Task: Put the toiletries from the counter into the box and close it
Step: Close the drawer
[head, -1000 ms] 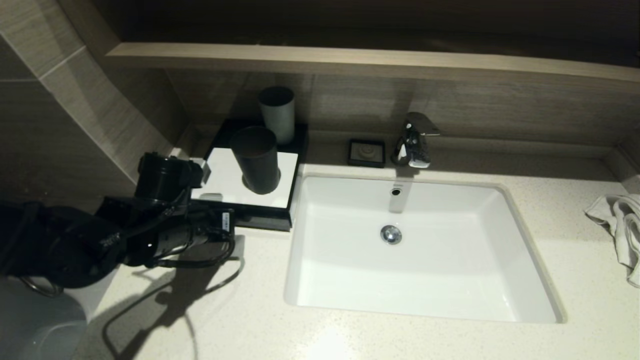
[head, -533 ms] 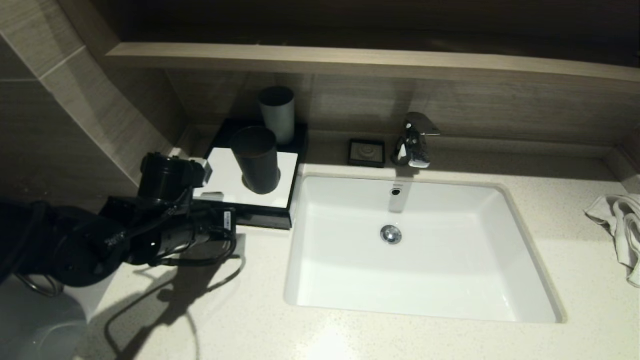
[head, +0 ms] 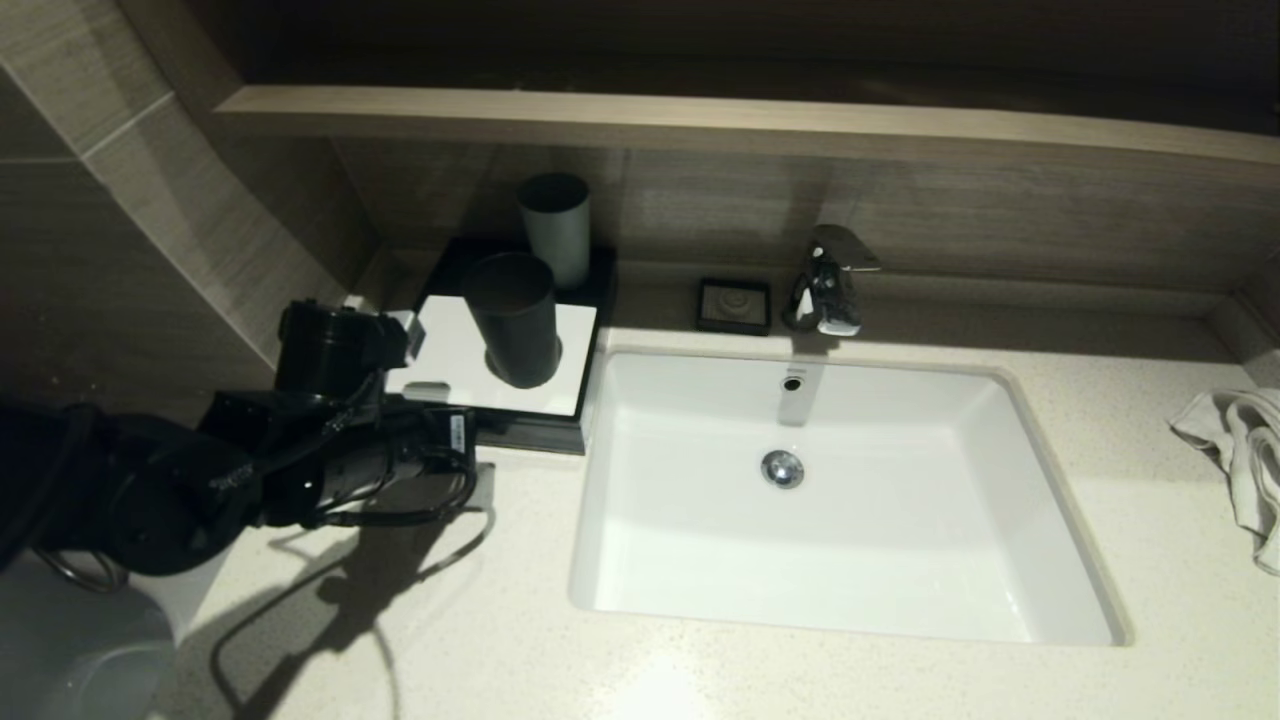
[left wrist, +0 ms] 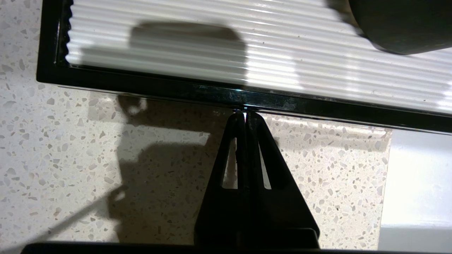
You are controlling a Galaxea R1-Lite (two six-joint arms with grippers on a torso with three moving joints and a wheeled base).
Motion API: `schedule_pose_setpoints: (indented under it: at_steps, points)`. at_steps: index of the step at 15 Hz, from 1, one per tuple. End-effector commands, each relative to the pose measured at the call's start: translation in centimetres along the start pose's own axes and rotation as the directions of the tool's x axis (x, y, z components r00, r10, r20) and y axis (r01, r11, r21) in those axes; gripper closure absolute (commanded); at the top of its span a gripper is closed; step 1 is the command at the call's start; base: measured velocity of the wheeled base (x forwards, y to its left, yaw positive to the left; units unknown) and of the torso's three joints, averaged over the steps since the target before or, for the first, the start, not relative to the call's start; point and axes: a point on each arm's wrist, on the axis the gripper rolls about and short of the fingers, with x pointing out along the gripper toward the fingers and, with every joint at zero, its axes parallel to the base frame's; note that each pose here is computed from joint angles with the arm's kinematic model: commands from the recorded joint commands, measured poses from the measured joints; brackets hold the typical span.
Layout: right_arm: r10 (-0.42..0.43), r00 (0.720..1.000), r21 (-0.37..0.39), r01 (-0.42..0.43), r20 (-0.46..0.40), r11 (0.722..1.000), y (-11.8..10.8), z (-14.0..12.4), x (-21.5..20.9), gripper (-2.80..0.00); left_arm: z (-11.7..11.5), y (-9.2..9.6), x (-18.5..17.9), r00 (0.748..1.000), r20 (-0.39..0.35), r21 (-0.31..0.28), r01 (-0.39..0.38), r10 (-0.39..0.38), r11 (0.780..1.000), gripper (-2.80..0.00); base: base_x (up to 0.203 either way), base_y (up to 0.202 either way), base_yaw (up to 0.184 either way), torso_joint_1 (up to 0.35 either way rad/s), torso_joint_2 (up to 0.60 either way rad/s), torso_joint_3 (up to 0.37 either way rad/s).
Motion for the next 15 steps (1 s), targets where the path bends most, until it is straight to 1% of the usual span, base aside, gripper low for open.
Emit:
schedule_pose_setpoints:
  at_steps: [1, 4, 7, 12, 15]
  points:
    - [0.0, 1.0, 0.0, 0.0, 0.0, 1.0, 0.0, 0.0, 0.0, 0.0, 0.1, 0.0, -0.1, 1.0, 0.01, -0.004, 0.001, -0.001, 1.0, 0.0, 0.0, 0.0, 0.0, 0.0, 0.0, 0.0]
    - [0.0, 1.0, 0.0, 0.0, 0.0, 1.0, 0.0, 0.0, 0.0, 0.0, 0.2, 0.3, -1.4, 1.0, 0.02, -0.007, 0.003, -0.003, 1.0, 0.0, 0.0, 0.0, 0.0, 0.0, 0.0, 0.0]
    - [0.0, 1.0, -0.001, 0.0, 0.0, 1.0, 0.0, 0.0, 0.0, 0.0, -0.4, 0.6, -2.6, 1.0, 0.009, -0.004, 0.005, -0.005, 1.0, 0.0, 0.0, 0.0, 0.0, 0.0, 0.0, 0.0]
    - [0.0, 1.0, 0.001, 0.0, 0.0, 1.0, 0.0, 0.0, 0.0, 0.0, -0.5, 0.8, -5.1, 0.999, 0.044, -0.005, 0.027, -0.027, 1.0, 0.0, 0.0, 0.0, 0.0, 0.0, 0.0, 0.0]
    - [0.0, 1.0, 0.001, 0.0, 0.0, 1.0, 0.0, 0.0, 0.0, 0.0, 0.1, 0.9, -6.3, 0.995, 0.083, -0.01, 0.061, -0.06, 0.998, 0.0, 0.0, 0.0, 0.0, 0.0, 0.0, 0.0]
